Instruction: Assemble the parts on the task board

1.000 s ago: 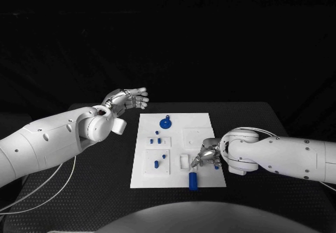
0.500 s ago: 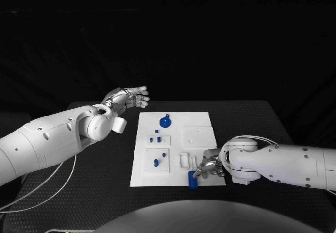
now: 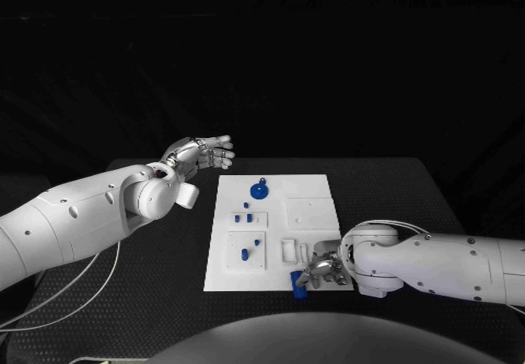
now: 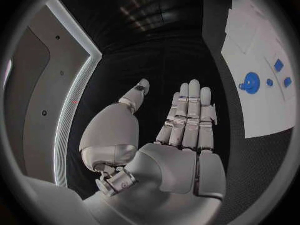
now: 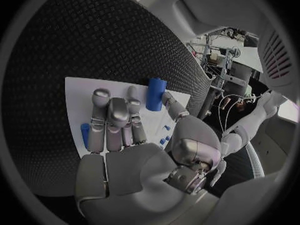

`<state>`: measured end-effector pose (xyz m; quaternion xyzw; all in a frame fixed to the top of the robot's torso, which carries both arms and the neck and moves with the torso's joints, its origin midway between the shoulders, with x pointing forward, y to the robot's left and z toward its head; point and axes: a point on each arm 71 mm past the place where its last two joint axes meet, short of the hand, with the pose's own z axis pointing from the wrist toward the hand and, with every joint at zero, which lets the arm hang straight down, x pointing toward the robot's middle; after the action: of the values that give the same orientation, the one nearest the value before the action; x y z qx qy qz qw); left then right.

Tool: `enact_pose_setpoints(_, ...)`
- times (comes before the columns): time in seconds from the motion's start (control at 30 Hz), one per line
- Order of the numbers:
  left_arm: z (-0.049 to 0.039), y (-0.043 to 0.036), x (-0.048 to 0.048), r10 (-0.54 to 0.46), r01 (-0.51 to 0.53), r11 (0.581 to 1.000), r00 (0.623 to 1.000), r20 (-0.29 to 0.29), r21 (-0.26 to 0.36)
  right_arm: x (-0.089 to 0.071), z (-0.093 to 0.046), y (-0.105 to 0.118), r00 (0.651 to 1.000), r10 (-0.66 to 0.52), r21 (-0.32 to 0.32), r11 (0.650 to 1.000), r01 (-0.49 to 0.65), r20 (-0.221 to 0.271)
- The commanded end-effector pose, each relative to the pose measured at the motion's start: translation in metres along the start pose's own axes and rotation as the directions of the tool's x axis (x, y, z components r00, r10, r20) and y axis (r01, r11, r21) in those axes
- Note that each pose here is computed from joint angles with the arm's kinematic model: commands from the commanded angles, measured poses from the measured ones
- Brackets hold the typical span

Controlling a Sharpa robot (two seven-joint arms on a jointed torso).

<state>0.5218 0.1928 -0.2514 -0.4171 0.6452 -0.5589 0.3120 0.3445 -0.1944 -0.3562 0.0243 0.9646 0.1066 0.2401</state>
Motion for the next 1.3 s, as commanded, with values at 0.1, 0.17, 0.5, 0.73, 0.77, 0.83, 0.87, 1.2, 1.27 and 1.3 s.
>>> enact_pose_setpoints(0.1,0.0008,-0.0011,0.0034,-0.003,0.003,1.0,1.0,-0.02,0.005,0.001,0.001,0.002,0.999,-0.031,-0.002,1.0,0.031,0.027)
enact_pose_setpoints(0.17,0.0007,-0.0009,0.003,-0.003,0.003,1.0,1.0,-0.018,0.003,0.001,0.002,0.006,0.998,-0.048,-0.009,0.999,0.048,0.04)
enact_pose_setpoints(0.5,0.0011,-0.0007,0.004,-0.002,0.002,1.0,1.0,-0.023,0.0,0.004,0.006,0.021,0.984,-0.144,-0.027,0.989,0.148,0.103)
enact_pose_setpoints(0.73,0.0012,-0.0004,0.0042,0.001,-0.001,1.0,1.0,-0.023,-0.003,0.004,0.008,0.027,0.978,-0.174,-0.033,0.983,0.179,0.114)
enact_pose_setpoints(0.77,0.0013,-0.0004,0.0043,0.001,-0.001,1.0,1.0,-0.023,-0.003,0.004,0.008,0.027,0.978,-0.177,-0.034,0.983,0.182,0.114)
enact_pose_setpoints(0.83,0.0013,-0.0004,0.0045,0.001,-0.001,1.0,1.0,-0.024,-0.004,0.004,0.008,0.03,0.974,-0.193,-0.037,0.979,0.198,0.118)
enact_pose_setpoints(0.87,0.0013,-0.0004,0.0046,0.001,-0.001,1.0,1.0,-0.024,-0.004,0.004,0.008,0.032,0.973,-0.198,-0.039,0.978,0.204,0.121)
enact_pose_setpoints(1.2,0.0017,-0.0002,0.0051,0.002,-0.003,1.0,1.0,-0.026,-0.008,0.006,0.011,0.038,0.949,-0.299,-0.031,0.952,0.303,0.101)
enact_pose_setpoints(1.27,0.0017,-0.0001,0.0052,0.004,-0.004,1.0,1.0,-0.026,-0.009,0.006,0.011,0.038,0.948,-0.305,-0.029,0.951,0.309,0.094)
enact_pose_setpoints(1.3,0.0017,-0.0001,0.0053,0.004,-0.004,1.0,1.0,-0.027,-0.01,0.006,0.011,0.038,0.946,-0.311,-0.028,0.949,0.315,0.092)
